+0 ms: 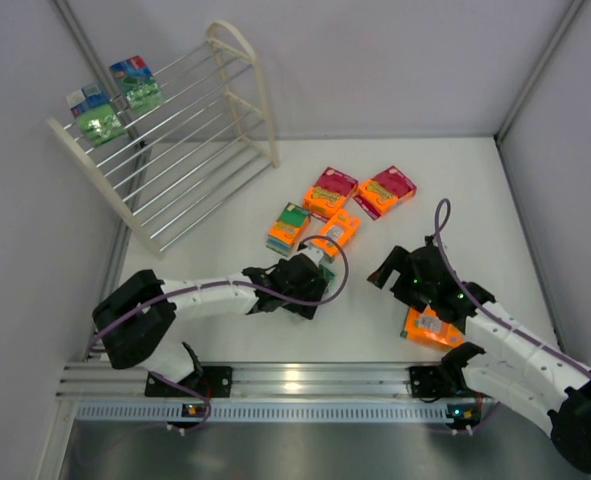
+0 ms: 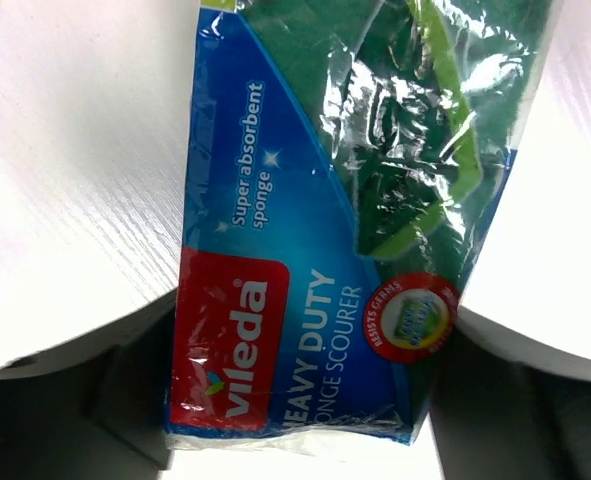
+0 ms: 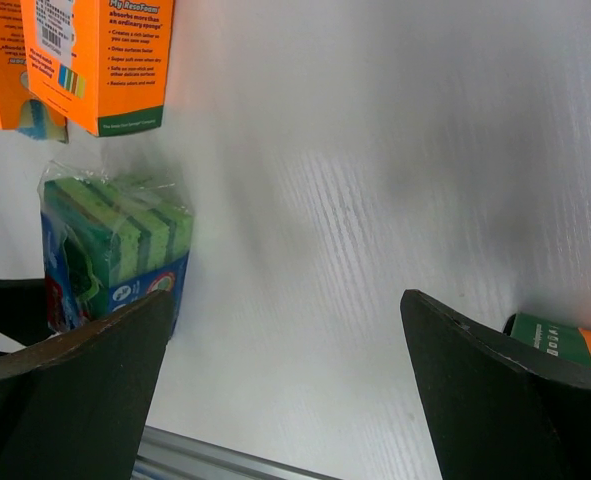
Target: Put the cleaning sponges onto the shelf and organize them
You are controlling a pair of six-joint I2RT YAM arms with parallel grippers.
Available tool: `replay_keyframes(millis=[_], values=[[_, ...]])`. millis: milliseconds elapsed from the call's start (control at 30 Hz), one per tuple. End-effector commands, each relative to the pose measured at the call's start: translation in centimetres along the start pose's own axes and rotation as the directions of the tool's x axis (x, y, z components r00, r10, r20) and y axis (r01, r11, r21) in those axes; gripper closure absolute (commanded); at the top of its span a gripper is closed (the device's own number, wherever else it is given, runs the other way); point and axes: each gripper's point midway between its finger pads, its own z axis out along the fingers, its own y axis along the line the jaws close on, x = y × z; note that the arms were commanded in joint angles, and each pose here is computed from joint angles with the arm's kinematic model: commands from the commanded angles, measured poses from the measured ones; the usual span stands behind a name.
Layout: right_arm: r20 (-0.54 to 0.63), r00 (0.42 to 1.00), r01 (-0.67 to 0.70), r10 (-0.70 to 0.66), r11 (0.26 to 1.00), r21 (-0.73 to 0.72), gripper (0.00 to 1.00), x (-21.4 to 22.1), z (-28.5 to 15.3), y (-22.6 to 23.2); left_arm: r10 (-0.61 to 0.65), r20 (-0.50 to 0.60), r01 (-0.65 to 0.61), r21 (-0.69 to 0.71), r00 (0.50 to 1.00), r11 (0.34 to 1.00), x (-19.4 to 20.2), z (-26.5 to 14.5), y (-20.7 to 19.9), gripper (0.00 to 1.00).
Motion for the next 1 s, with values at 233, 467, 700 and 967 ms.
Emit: replay_keyframes(millis=[233, 467, 700, 967], values=[[0.039, 0.999, -0.017, 0.018, 0.999, -0.044, 0.01, -1.0, -0.1, 1.2, -0.024, 0.145, 0.008, 0.111, 0.989, 0.994, -4.7, -2.7, -2.5, 0.43], [0.021, 1.000, -0.007, 0.008, 0.999, -0.041, 0.01, -0.9, 0.2, 1.6, -0.038, 0.249, 0.001, 0.147, 0.968, 0.989, -9.3, -8.8, -3.1, 0.40], [0.018, 1.000, 0.015, -0.014, 0.999, -0.047, 0.00, -1.4, 0.9, 2.5, -0.184, 0.430, 0.192, 0.026, 0.884, 0.981, -18.8, -13.6, 2.7, 0.38], [-0.002, 0.990, 0.143, -0.143, 0.989, -0.025, 0.01, -2.8, 2.3, 4.3, -0.191, 0.665, 0.449, -0.241, 0.722, 0.860, -30.1, -18.3, 15.1, 0.36]])
